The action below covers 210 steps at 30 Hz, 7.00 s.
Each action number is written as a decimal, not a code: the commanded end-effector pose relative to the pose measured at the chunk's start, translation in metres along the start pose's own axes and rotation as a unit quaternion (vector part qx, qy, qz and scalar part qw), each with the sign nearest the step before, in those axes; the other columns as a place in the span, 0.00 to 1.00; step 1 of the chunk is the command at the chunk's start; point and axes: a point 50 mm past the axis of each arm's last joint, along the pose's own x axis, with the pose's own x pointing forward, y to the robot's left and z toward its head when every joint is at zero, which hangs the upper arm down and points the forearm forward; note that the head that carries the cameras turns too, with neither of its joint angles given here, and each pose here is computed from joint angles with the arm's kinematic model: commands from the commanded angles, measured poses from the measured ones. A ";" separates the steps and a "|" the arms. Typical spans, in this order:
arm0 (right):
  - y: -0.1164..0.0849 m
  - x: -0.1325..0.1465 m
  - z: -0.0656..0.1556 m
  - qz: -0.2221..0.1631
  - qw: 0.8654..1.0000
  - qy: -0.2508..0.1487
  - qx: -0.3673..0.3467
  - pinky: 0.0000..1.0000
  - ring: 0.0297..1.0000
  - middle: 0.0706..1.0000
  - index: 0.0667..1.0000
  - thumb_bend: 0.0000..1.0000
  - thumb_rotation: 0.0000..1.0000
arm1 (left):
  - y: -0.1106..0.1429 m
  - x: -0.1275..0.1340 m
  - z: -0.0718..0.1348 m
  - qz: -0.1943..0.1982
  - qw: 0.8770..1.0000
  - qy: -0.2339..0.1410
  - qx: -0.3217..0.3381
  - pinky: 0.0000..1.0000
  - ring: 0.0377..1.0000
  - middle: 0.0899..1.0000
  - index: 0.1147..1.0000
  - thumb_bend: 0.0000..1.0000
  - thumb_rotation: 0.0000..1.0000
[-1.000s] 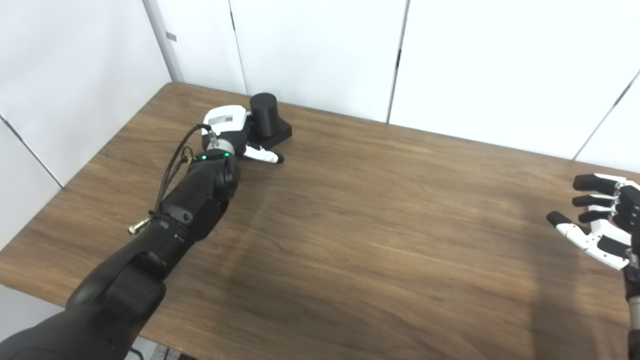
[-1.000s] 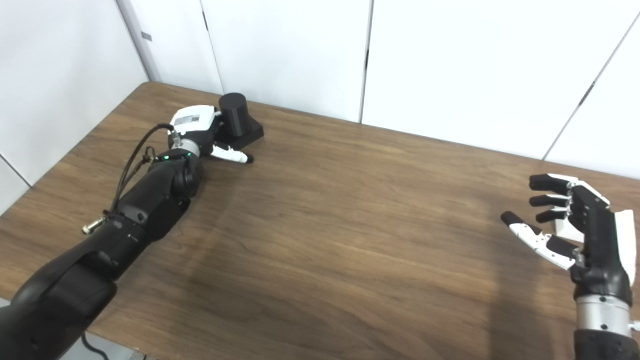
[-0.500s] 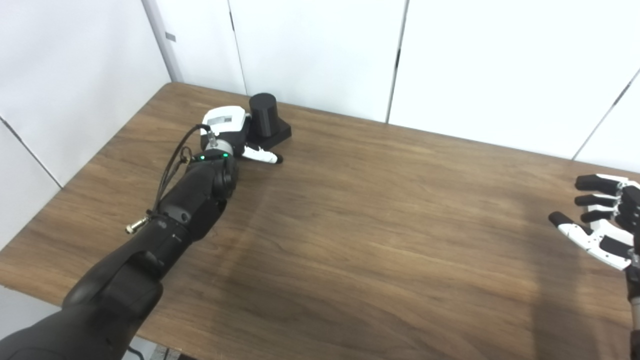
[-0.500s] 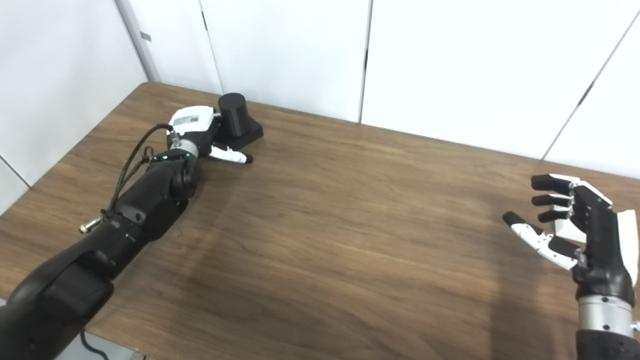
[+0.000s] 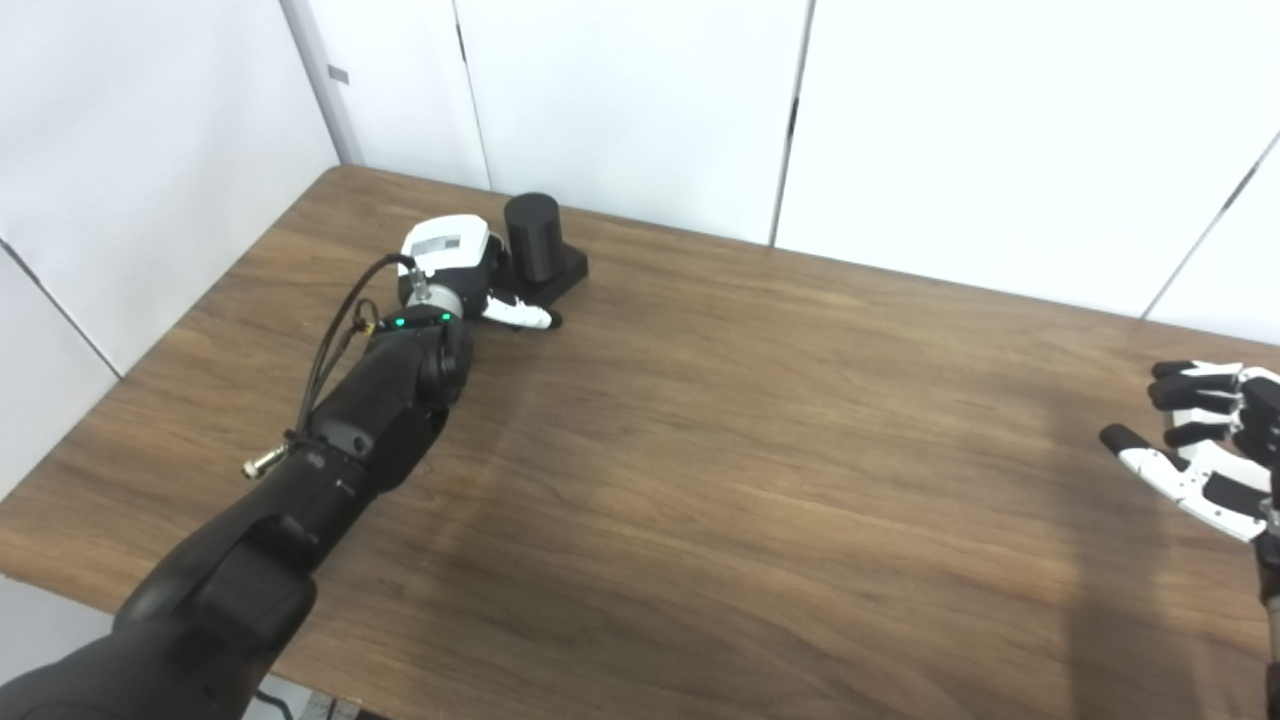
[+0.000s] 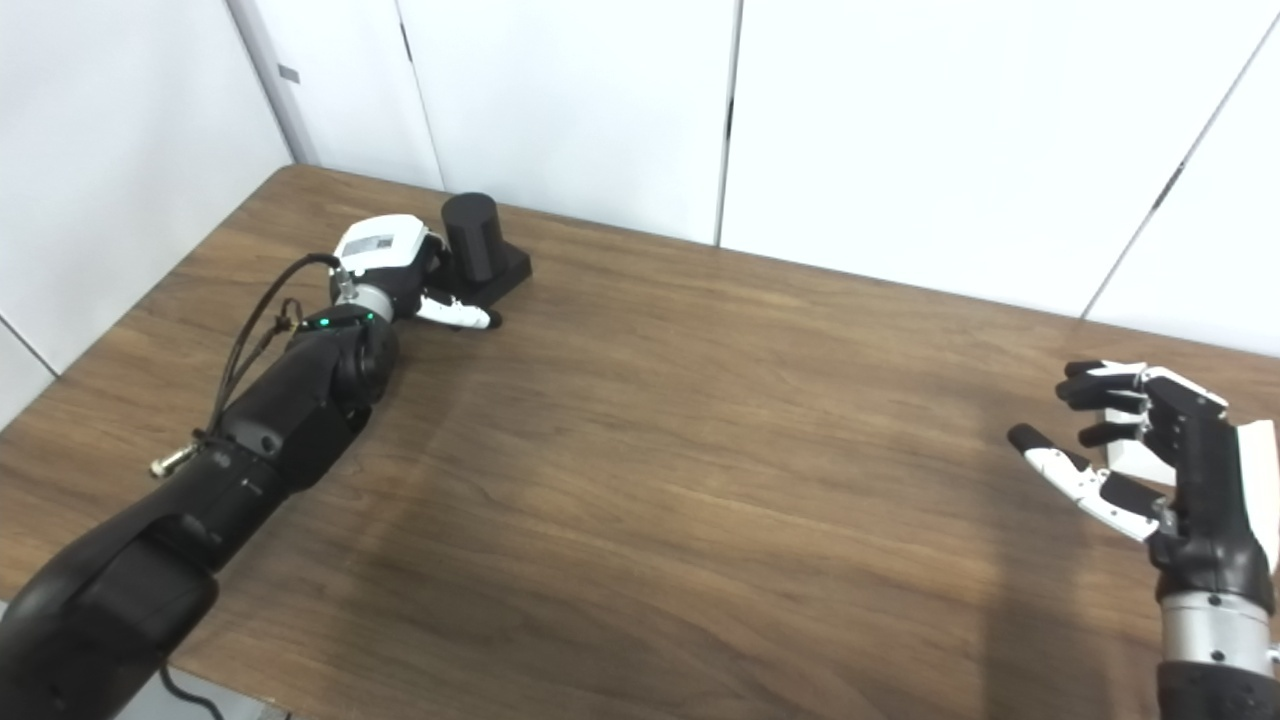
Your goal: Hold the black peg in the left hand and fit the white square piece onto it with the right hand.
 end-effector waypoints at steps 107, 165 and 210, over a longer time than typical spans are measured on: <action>-0.113 0.074 0.047 0.122 0.914 -0.026 -0.385 0.65 0.78 0.81 0.78 0.81 0.06 | -0.101 -0.119 0.119 -0.183 0.827 -0.522 0.098 0.85 0.92 0.89 0.43 0.52 0.07; -0.035 0.199 -0.029 0.254 0.791 0.148 -0.536 0.79 0.90 0.93 0.88 0.81 0.12 | -0.094 -0.125 0.102 -0.179 0.829 -0.524 0.078 0.83 0.90 0.87 0.43 0.52 0.06; -0.078 0.170 -0.066 0.209 0.763 0.239 -0.564 0.75 0.79 0.70 0.45 0.52 0.13 | -0.084 -0.121 0.097 -0.170 0.830 -0.527 0.068 0.80 0.89 0.86 0.43 0.52 0.06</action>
